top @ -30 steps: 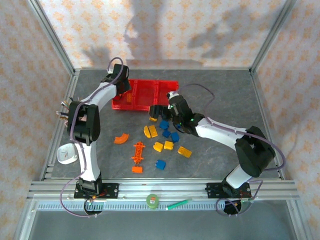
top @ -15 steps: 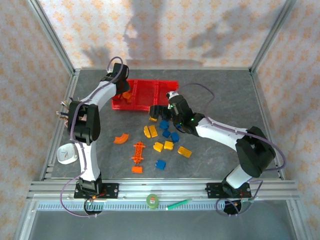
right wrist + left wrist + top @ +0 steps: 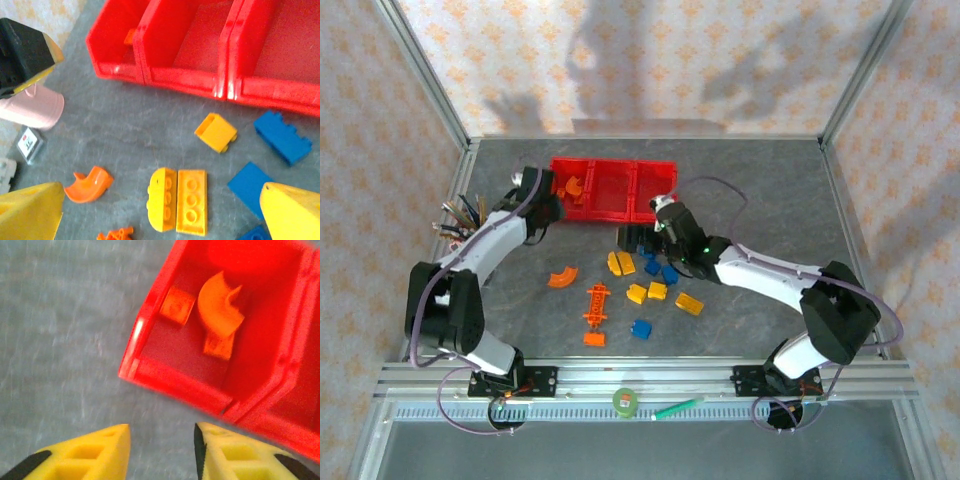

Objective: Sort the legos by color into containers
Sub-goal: Pick up the lego from the middle-left of the table.

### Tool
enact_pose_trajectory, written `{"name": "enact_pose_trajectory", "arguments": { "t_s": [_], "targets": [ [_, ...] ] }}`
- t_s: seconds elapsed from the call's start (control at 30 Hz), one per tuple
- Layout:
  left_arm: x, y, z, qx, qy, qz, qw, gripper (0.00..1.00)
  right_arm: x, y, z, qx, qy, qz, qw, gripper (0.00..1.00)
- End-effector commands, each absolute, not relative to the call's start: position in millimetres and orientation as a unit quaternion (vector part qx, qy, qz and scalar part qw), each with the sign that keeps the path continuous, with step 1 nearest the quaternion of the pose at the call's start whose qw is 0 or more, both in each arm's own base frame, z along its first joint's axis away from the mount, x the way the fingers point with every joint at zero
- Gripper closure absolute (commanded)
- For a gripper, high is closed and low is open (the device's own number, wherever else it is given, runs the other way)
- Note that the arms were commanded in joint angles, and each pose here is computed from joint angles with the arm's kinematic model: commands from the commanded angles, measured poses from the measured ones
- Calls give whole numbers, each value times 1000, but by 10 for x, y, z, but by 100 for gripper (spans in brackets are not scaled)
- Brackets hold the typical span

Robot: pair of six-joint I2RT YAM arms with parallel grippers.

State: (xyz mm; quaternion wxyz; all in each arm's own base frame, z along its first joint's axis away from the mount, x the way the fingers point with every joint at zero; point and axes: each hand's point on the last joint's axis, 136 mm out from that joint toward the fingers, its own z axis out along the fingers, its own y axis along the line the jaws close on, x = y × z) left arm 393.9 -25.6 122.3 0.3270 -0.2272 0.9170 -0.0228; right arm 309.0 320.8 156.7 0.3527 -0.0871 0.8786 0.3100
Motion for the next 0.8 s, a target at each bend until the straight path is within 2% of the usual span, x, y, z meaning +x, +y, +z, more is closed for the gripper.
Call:
{"name": "enact_pose_trajectory", "arguments": {
  "t_s": [0.0, 0.2, 0.43, 0.77],
  "targets": [
    [3745, -318, 1148, -240, 911, -45, 332, 56, 2936, 3237, 1492, -94, 883, 307, 342, 0],
    [3396, -360, 728, -244, 919, -64, 302, 50, 2818, 3287, 1334, -83, 886, 322, 323, 0],
    [3354, -451, 453, -223, 935, -73, 267, 42, 2786, 3295, 1274, -80, 890, 317, 319, 0],
    [3154, -625, 228, -200, 947, -101, 229, 38, 2787, 3248, 1255, -76, 891, 310, 323, 0]
  ]
}}
